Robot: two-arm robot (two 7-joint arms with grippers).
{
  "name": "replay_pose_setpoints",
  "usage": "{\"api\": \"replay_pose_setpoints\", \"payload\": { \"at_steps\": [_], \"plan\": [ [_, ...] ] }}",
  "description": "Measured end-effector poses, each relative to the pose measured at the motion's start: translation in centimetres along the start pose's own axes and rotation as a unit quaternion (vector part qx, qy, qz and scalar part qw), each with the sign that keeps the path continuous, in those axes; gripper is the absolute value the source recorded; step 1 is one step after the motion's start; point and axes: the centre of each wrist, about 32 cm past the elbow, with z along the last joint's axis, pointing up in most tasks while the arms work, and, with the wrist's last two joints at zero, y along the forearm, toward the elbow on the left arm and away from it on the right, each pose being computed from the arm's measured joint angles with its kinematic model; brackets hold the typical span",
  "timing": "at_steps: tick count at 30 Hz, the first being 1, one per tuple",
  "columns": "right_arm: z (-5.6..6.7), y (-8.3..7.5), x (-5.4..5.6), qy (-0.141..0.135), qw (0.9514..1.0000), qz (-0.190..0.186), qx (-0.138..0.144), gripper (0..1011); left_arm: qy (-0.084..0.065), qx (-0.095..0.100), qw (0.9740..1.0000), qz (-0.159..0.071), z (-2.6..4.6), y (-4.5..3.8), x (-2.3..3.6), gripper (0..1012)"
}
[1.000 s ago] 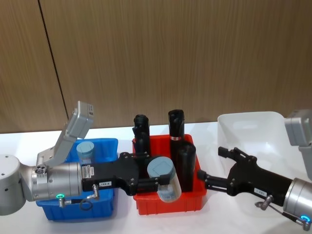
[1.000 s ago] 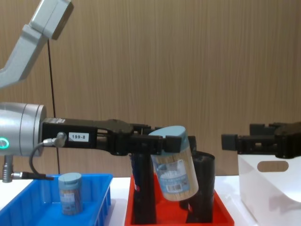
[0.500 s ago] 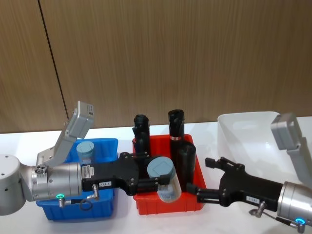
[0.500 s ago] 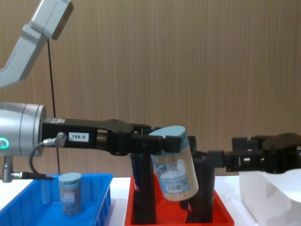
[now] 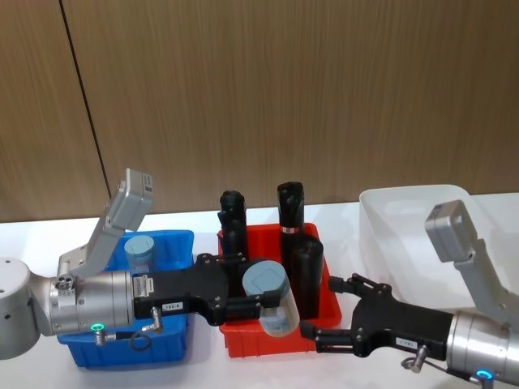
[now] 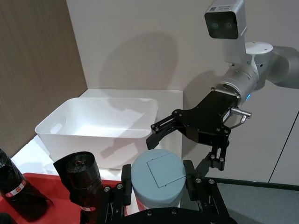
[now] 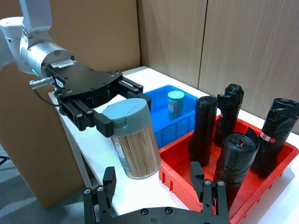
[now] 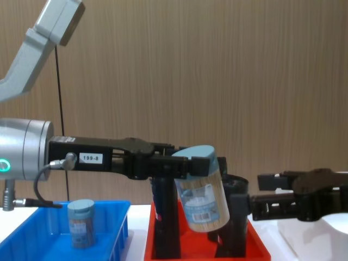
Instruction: Pick the cotton swabs from the blue box and place them into the white box.
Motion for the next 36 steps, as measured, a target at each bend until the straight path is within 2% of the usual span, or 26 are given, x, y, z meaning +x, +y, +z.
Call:
{"api": "replay_pose_setpoints", "payload": {
  "at_steps": [11, 36],
  "plan": [
    [-0.3, 0.8, -0.1, -0.009, 0.9999, 0.007, -0.001, 1002, 0.000, 0.000, 1.0000, 0.000, 0.00, 0.00, 0.00, 665],
    [0.1, 3.7, -0.1, -0.024, 0.9991, 0.034, 0.002, 1002, 0.000, 0.000, 1.0000, 0.000, 0.00, 0.00, 0.00, 665]
  ]
}}
